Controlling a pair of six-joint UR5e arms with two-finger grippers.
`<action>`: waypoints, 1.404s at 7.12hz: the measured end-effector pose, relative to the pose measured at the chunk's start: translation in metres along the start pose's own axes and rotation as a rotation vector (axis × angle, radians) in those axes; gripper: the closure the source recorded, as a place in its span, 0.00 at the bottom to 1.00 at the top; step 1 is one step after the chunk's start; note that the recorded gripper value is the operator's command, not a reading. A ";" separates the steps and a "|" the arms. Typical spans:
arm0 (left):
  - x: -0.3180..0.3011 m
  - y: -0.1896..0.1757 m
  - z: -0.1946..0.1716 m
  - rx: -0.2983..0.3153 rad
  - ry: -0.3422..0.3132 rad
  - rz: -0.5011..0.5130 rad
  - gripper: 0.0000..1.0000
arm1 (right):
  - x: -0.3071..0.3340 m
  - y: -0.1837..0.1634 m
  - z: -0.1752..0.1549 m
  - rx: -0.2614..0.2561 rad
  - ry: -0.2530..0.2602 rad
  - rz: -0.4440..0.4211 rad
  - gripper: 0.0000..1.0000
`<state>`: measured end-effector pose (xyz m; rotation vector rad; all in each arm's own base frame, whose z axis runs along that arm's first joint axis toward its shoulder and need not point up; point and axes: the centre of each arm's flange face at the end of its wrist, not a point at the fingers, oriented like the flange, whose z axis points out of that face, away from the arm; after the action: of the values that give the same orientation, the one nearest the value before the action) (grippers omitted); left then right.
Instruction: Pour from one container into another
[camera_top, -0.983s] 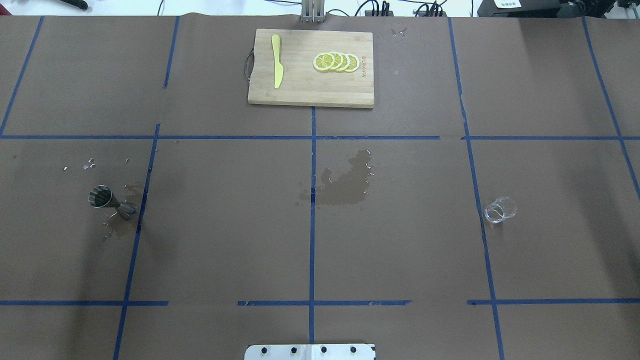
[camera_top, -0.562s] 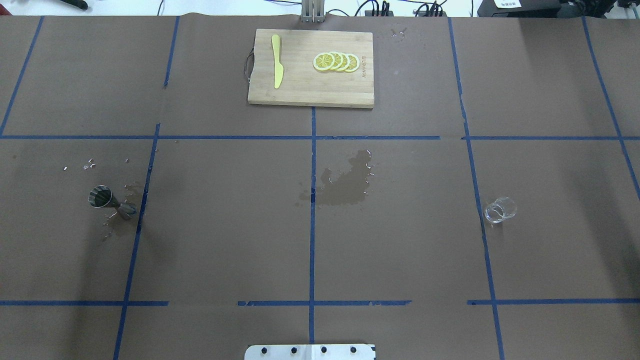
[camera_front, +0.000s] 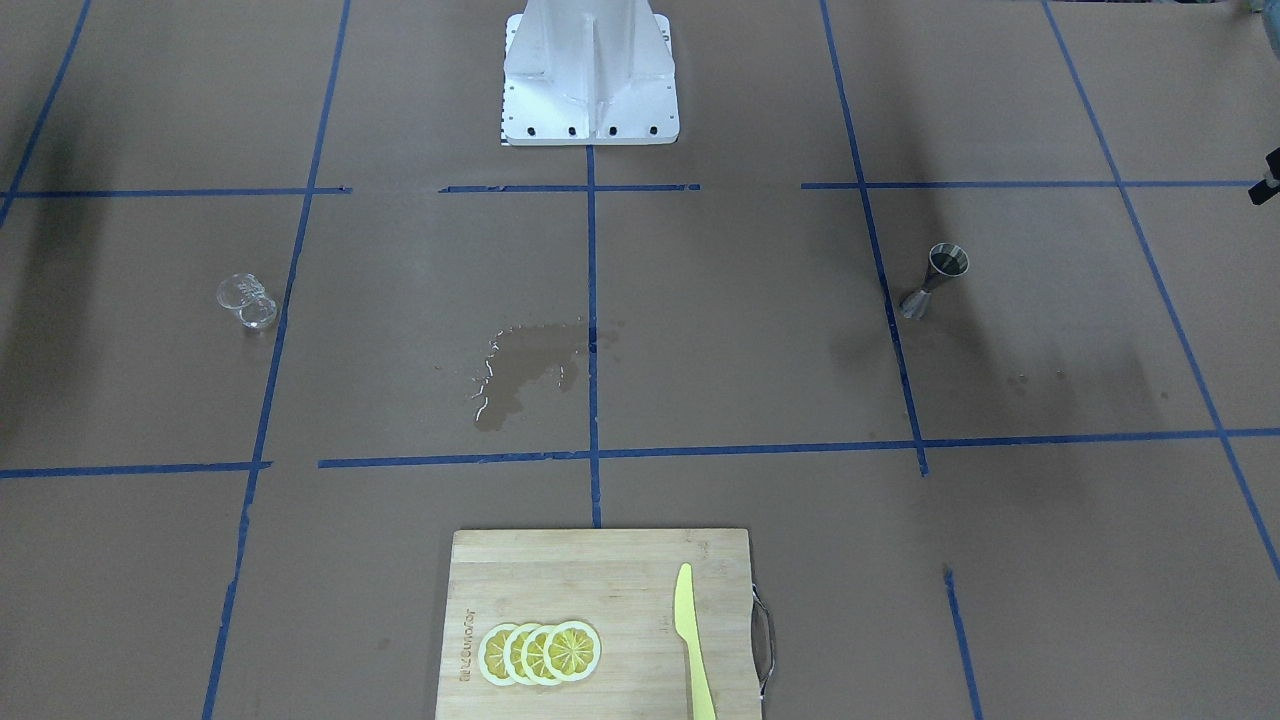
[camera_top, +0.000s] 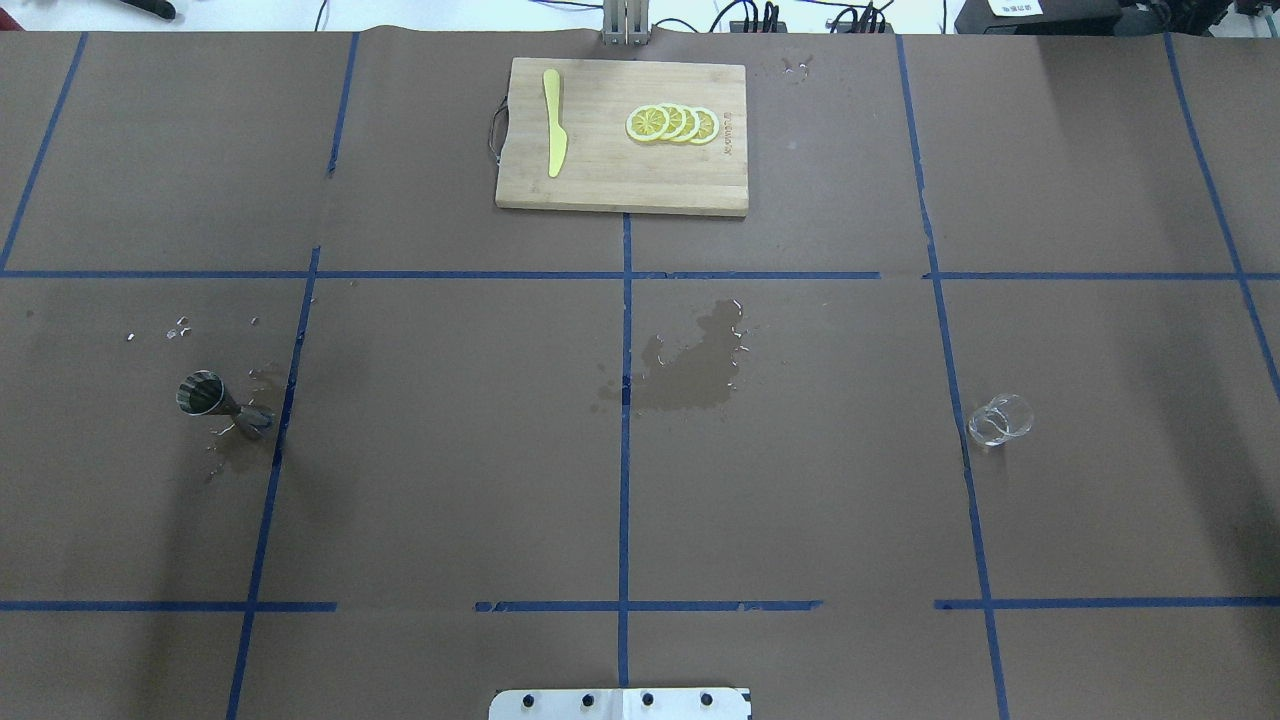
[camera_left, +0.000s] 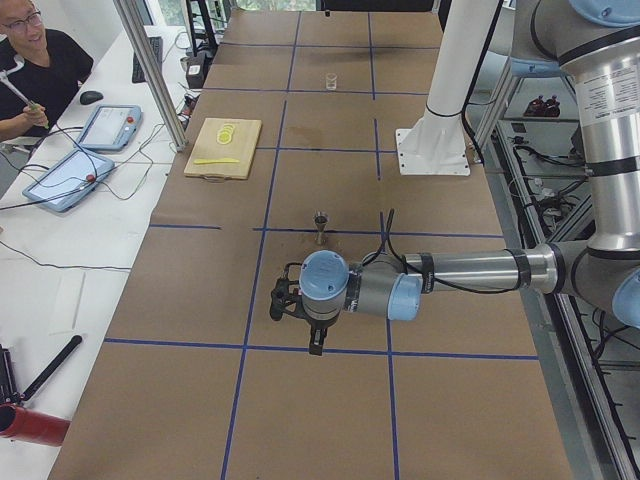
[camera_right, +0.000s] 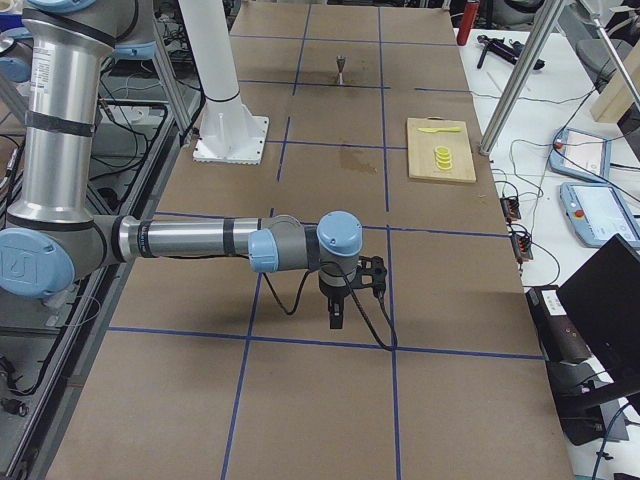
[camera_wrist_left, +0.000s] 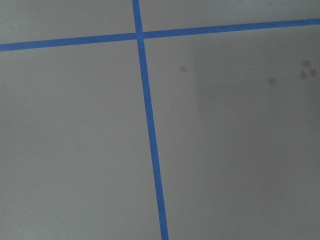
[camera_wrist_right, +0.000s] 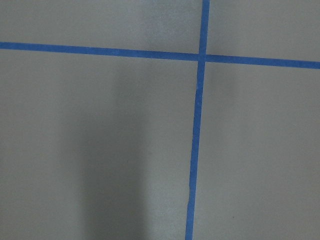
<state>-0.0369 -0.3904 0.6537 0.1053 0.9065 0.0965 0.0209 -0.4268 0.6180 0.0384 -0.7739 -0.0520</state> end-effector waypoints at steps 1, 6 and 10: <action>-0.001 0.001 0.001 -0.001 0.000 -0.001 0.00 | 0.000 0.000 -0.002 0.004 0.000 -0.001 0.00; -0.002 0.001 0.001 0.000 -0.003 -0.003 0.00 | 0.004 0.002 -0.005 0.013 0.010 0.014 0.00; -0.004 0.005 0.001 -0.005 -0.003 -0.012 0.00 | 0.017 0.016 -0.001 0.001 0.014 0.051 0.00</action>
<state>-0.0390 -0.3858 0.6579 0.0951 0.9036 0.0873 0.0347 -0.4115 0.6299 0.0194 -0.7610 -0.0028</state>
